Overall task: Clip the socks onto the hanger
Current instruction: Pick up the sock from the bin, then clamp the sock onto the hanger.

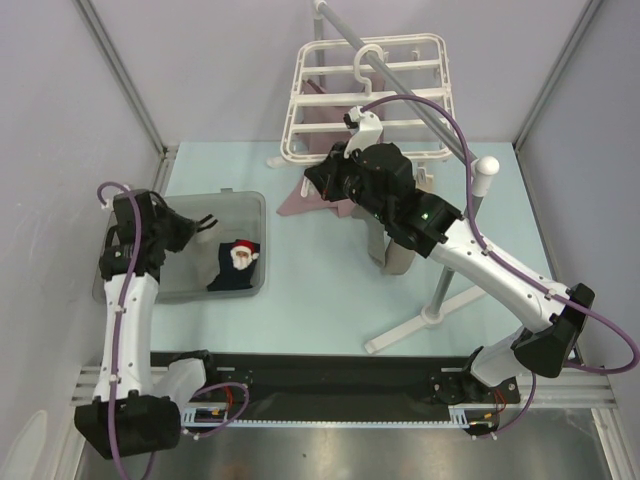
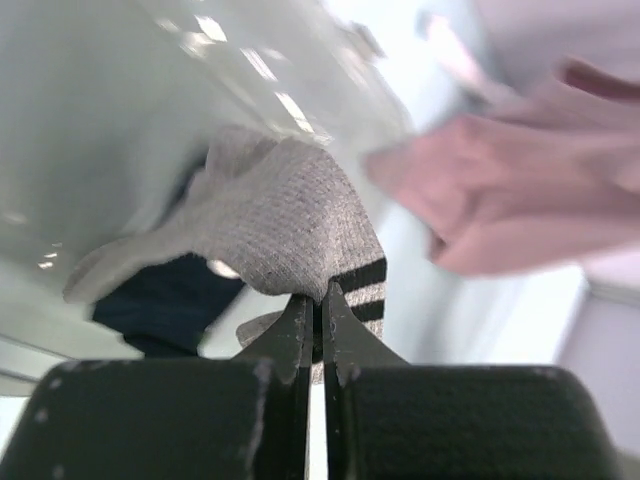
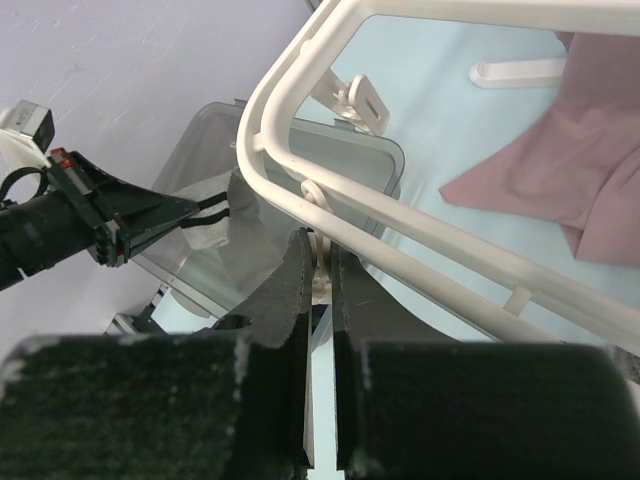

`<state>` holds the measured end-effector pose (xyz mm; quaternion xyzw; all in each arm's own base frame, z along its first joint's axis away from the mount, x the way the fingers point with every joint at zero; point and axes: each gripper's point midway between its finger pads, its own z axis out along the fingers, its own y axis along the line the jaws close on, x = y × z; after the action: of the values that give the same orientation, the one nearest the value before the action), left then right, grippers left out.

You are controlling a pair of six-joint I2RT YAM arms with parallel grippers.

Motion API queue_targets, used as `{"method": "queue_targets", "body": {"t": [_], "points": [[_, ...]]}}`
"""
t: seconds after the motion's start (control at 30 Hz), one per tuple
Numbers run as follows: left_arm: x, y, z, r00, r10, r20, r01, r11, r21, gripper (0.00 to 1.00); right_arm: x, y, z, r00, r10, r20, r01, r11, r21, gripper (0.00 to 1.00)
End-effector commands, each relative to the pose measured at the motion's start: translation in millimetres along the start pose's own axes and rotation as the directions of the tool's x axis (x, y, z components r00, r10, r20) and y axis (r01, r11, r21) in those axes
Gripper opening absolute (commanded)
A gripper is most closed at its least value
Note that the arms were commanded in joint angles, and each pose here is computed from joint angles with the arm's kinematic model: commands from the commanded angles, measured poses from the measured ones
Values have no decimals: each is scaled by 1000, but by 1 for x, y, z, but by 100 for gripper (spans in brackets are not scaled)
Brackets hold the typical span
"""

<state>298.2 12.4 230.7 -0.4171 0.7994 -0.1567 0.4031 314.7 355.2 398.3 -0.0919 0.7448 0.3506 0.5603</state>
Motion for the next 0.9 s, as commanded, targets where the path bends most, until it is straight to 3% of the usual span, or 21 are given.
{"method": "queue_targets", "body": {"t": [0.0, 0.2, 0.33, 0.43, 0.57, 0.87], "points": [[14, -54, -27, 996, 29, -85, -5, 964, 267, 0, 1, 9, -8, 1000, -1, -11, 1, 999, -40, 0], [63, -108, -58, 968, -50, -246, 159, 882, 444, 0, -2, 14, -10, 1000, 26, -4, -27, 998, -61, 0], [69, -125, -77, 914, -285, -289, 396, 780, 483, 0, -4, 17, -11, 998, 62, 0, -62, 996, -71, 0], [73, -132, -91, 885, -349, -309, 462, 745, 482, 0, -4, 21, -11, 996, 88, -4, -88, 992, -91, 0], [62, -153, -108, 892, -375, -254, 453, 742, 495, 0, -5, 26, -11, 994, 113, -11, -113, 987, -115, 0], [79, -185, -114, 894, -341, -289, 446, 722, 529, 0, -9, 26, -16, 991, 135, -15, -136, 983, -125, 0]]}}
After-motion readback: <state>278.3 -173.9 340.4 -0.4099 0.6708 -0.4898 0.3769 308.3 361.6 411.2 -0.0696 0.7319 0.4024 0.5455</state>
